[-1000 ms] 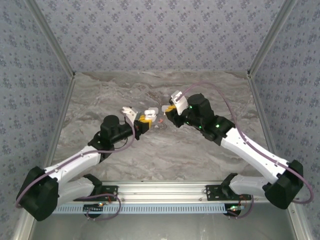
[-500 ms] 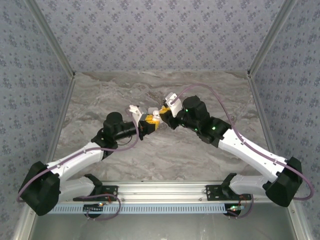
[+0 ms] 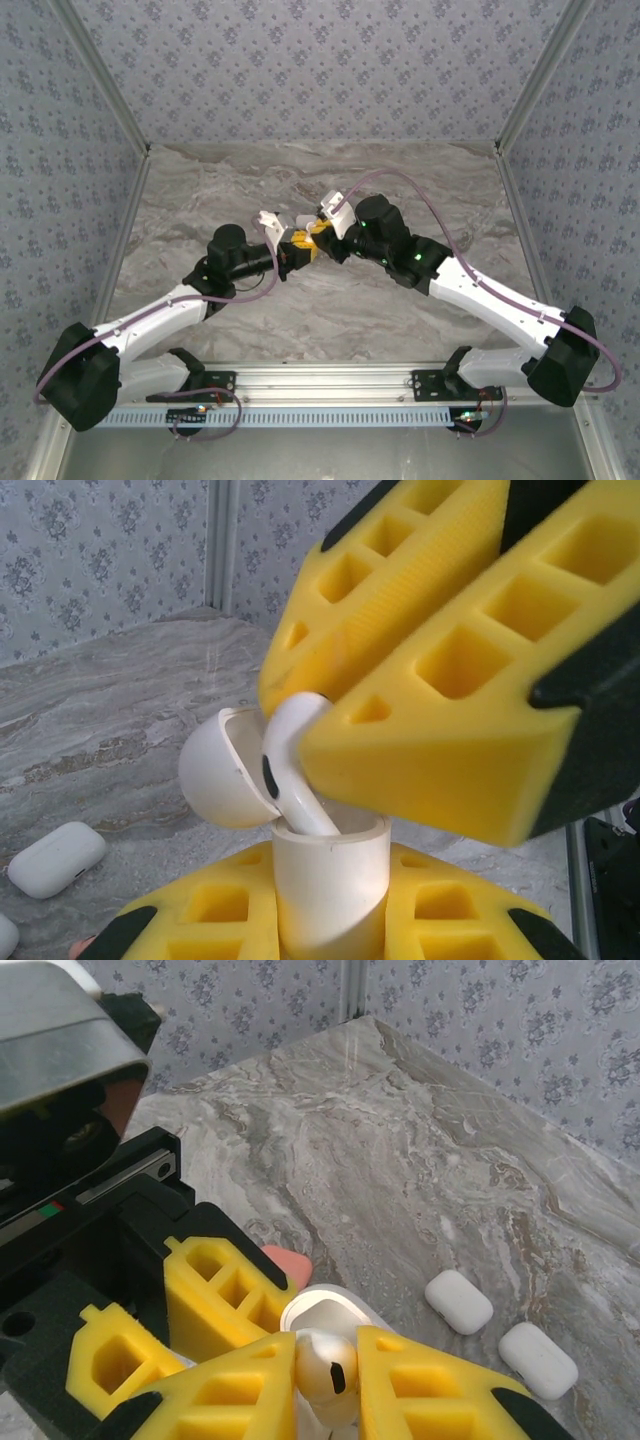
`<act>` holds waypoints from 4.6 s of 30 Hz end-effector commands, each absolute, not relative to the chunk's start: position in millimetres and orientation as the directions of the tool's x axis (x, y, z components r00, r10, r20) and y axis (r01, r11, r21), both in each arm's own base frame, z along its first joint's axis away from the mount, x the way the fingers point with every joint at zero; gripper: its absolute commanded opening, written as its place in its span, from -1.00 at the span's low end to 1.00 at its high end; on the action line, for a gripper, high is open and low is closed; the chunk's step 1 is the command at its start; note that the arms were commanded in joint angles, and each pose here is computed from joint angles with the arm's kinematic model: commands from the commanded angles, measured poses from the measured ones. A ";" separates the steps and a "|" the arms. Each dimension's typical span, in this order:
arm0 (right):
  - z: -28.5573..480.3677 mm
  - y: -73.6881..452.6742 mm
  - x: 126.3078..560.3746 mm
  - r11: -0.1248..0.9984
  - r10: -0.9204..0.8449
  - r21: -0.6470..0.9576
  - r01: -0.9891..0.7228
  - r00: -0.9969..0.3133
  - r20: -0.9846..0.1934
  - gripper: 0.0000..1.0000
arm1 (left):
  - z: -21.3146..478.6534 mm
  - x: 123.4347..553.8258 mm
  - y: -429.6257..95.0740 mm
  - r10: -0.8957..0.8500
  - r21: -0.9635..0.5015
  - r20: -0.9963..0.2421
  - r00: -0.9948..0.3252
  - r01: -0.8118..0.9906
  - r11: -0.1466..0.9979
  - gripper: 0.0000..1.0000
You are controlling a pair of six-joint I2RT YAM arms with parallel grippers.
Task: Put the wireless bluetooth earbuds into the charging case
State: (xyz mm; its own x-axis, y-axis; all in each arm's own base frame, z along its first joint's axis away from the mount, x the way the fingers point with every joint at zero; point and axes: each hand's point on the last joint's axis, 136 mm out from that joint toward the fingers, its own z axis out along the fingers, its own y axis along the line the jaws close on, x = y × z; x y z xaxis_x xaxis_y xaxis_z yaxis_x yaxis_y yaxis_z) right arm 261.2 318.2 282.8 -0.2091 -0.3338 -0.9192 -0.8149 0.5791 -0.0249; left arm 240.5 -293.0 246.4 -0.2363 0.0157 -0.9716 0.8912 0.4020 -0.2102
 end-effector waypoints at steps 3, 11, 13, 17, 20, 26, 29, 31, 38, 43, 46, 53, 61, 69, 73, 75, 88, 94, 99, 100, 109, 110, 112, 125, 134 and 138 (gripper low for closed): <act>284.5 324.1 244.3 0.509 -0.347 0.036 -0.860 -0.244 -0.906 -0.51 | 273.6 237.0 -293.2 -0.026 -0.145 -0.989 -0.147 0.911 0.385 -1.00; 318.8 318.1 237.6 0.452 -0.246 0.139 -0.881 -0.274 -0.930 -0.19 | 275.8 236.4 -293.0 -0.035 -0.144 -0.989 -0.141 0.913 0.383 -1.00; 331.8 310.4 238.8 0.453 -0.211 0.153 -0.878 -0.272 -0.939 -0.05 | 276.8 236.3 -292.9 -0.040 -0.145 -0.989 -0.140 0.913 0.382 -1.00; 345.4 284.0 247.7 0.490 -0.137 0.197 -0.849 -0.298 -0.945 0.26 | 280.4 235.0 -292.8 -0.056 -0.147 -0.989 -0.136 0.915 0.375 -1.00; 342.8 262.6 257.7 0.507 -0.058 0.284 -0.814 -0.361 -0.931 0.64 | 283.6 234.7 -293.1 -0.070 -0.148 -0.989 -0.132 0.917 0.369 -1.00; 320.2 264.6 256.6 0.400 -0.033 0.462 -0.791 -0.516 -0.856 1.00 | 290.5 231.1 -296.2 -0.092 -0.151 -0.988 -0.128 0.930 0.336 -1.00; 313.1 277.7 252.1 0.335 -0.055 0.510 -0.792 -0.557 -0.829 1.00 | 291.3 231.1 -297.9 -0.091 -0.154 -0.987 -0.131 0.932 0.327 -1.00; 309.5 285.8 249.0 0.310 -0.073 0.519 -0.797 -0.564 -0.823 1.00 | 291.8 231.1 -299.1 -0.092 -0.156 -0.987 -0.133 0.934 0.322 -1.00; 310.8 305.3 237.2 0.238 -0.125 0.518 -0.822 -0.554 -0.823 1.00 | 290.8 231.8 -300.7 -0.087 -0.160 -0.986 -0.139 0.934 0.319 -1.00; 319.5 306.2 230.0 0.213 -0.131 0.493 -0.843 -0.525 -0.841 0.99 | 289.5 233.4 -300.3 -0.082 -0.160 -0.987 -0.141 0.931 0.329 -1.00; 324.0 302.0 226.5 0.222 -0.128 0.461 -0.859 -0.494 -0.860 1.00 | 286.2 234.8 -300.2 -0.073 -0.162 -0.987 -0.146 0.928 0.337 -1.00; 320.8 292.6 217.6 0.245 -0.121 0.430 -0.869 -0.468 -0.876 1.00 | 283.9 237.2 -299.4 -0.066 -0.161 -0.987 -0.147 0.922 0.352 -1.00; 302.1 271.0 239.1 0.452 -0.159 0.363 -0.815 -0.474 -0.866 1.00 | 277.5 251.3 -292.8 -0.057 -0.186 -0.982 -0.179 0.883 0.431 -1.00; 309.3 211.4 268.1 0.700 -0.025 0.286 -0.655 -0.422 -0.906 1.00 | 222.1 321.1 -253.6 -0.068 -0.384 -0.894 -0.443 0.680 0.625 -1.00; 311.4 182.3 270.5 0.733 0.105 0.348 -0.584 -0.407 -0.907 1.00 | 181.1 354.4 -234.5 -0.063 -0.428 -0.827 -0.559 0.552 0.715 -1.00; 306.6 174.4 270.5 0.737 0.136 0.379 -0.560 -0.426 -0.895 1.00 | 167.5 371.1 -222.8 -0.095 -0.459 -0.793 -0.602 0.488 0.742 -1.00; 282.4 161.7 278.3 0.726 0.239 0.516 -0.454 -0.537 -0.809 1.00 | 75.9 416.8 -197.2 -0.113 -0.551 -0.560 -0.821 0.266 0.791 -1.00; 275.0 162.6 279.2 0.721 0.237 0.530 -0.447 -0.559 -0.795 1.00 | 54.3 423.7 -196.7 -0.116 -0.560 -0.523 -0.845 0.237 0.794 -0.92; 271.9 163.0 279.4 0.729 0.211 0.513 -0.453 -0.564 -0.798 1.00 | 44.1 426.5 -193.4 -0.120 -0.554 -0.506 -0.854 0.215 0.804 -0.52; 269.8 163.3 279.4 0.732 0.200 0.507 -0.454 -0.569 -0.798 1.00 | 43.5 427.1 -192.7 -0.119 -0.550 -0.506 -0.854 0.214 0.807 -0.42; 262.2 173.5 283.0 0.762 0.025 0.344 -0.548 -0.507 -0.862 1.00 | 58.5 429.3 -179.7 -0.116 -0.521 -0.539 -0.834 0.222 0.824 -0.05; 260.9 176.3 284.5 0.760 0.002 0.324 -0.563 -0.496 -0.868 1.00 | 64.2 429.1 -178.9 -0.118 -0.523 -0.546 -0.829 0.228 0.821 -0.03; 258.2 184.9 286.2 0.744 -0.052 0.281 -0.606 -0.472 -0.880 1.00 | 80.6 429.2 -178.4 -0.123 -0.529 -0.569 -0.813 0.247 0.812 0.02; 186.6 302.1 287.1 0.197 -0.615 -0.110 -0.974 -0.035 -0.788 1.00 | 185.0 377.2 -125.3 -0.257 -0.478 -0.725 -0.639 0.197 0.856 0.37; 143.0 381.6 324.5 -0.051 -0.660 -0.225 -0.973 0.202 -0.724 1.00 | 193.9 334.2 -48.7 -0.581 -0.678 -0.607 -0.542 -0.028 0.735 0.82; 119.4 411.6 330.9 -0.126 -0.683 -0.255 -0.959 0.270 -0.679 1.00 | 189.0 322.8 -29.8 -0.627 -0.682 -0.588 -0.511 -0.104 0.724 0.91</act>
State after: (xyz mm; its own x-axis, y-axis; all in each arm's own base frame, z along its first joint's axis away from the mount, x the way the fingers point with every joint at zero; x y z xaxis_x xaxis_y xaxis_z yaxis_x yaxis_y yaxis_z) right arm 333.9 393.5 127.2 0.1636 -0.6760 -0.7185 -0.9794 -0.0238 -0.2006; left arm 331.0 -32.0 185.1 -0.5178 -0.5790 -0.6297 -0.0751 0.7640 -0.6408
